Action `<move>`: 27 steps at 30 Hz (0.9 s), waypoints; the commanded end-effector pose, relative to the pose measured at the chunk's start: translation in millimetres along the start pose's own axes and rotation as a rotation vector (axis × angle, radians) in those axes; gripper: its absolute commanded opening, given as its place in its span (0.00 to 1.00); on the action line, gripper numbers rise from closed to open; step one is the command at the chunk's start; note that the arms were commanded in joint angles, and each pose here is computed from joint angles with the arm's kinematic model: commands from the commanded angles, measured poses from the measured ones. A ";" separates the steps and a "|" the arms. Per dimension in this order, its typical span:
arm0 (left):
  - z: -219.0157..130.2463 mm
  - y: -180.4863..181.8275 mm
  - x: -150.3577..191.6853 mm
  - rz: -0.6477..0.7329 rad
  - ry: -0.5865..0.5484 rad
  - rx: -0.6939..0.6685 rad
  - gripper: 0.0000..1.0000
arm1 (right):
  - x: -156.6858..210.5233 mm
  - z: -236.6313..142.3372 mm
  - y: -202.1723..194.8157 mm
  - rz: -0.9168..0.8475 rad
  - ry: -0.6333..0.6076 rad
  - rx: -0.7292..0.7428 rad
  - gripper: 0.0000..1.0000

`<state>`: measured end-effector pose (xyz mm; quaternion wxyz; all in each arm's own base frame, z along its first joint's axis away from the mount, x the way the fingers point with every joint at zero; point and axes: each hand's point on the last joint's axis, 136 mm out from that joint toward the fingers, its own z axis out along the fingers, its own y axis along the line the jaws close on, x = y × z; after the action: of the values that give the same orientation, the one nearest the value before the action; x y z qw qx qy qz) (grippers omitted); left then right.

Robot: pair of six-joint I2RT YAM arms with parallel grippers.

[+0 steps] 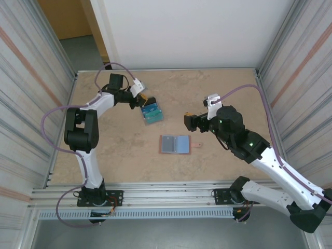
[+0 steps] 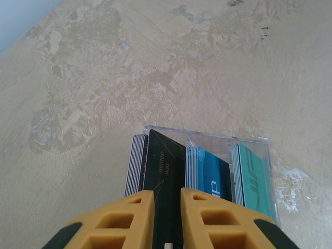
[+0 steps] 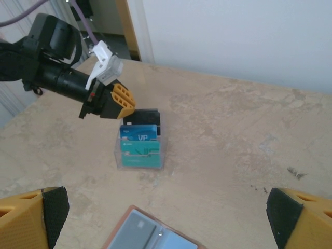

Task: Take the credit cards out of the card holder

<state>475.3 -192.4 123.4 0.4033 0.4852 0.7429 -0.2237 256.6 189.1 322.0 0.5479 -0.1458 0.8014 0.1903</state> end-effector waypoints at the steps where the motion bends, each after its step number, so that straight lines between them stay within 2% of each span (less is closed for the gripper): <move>1: -2.0 -4.1 0.5 0.003 0.009 0.010 0.21 | -10.9 -5.7 2.1 0.029 -0.046 -0.019 0.99; 9: -32.1 -6.2 -40.2 -0.005 -0.068 -0.067 0.23 | -3.2 2.4 7.6 -0.004 0.021 -0.024 0.99; 17: -64.0 -27.8 -61.8 -0.082 -0.147 -0.192 0.67 | 15.1 24.9 2.3 -0.003 0.120 0.070 0.99; 22: -75.3 -51.0 -54.7 -0.166 -0.169 -0.245 0.98 | 28.2 30.6 5.2 0.035 0.170 0.066 0.99; 27: -79.3 -74.1 -39.4 -0.230 -0.146 -0.295 0.99 | 49.1 37.9 5.6 0.089 0.247 0.081 0.99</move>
<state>389.4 -192.9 185.7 0.4744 0.3561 0.7789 -0.2036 270.2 207.5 267.5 0.4612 -0.1344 0.8637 0.1527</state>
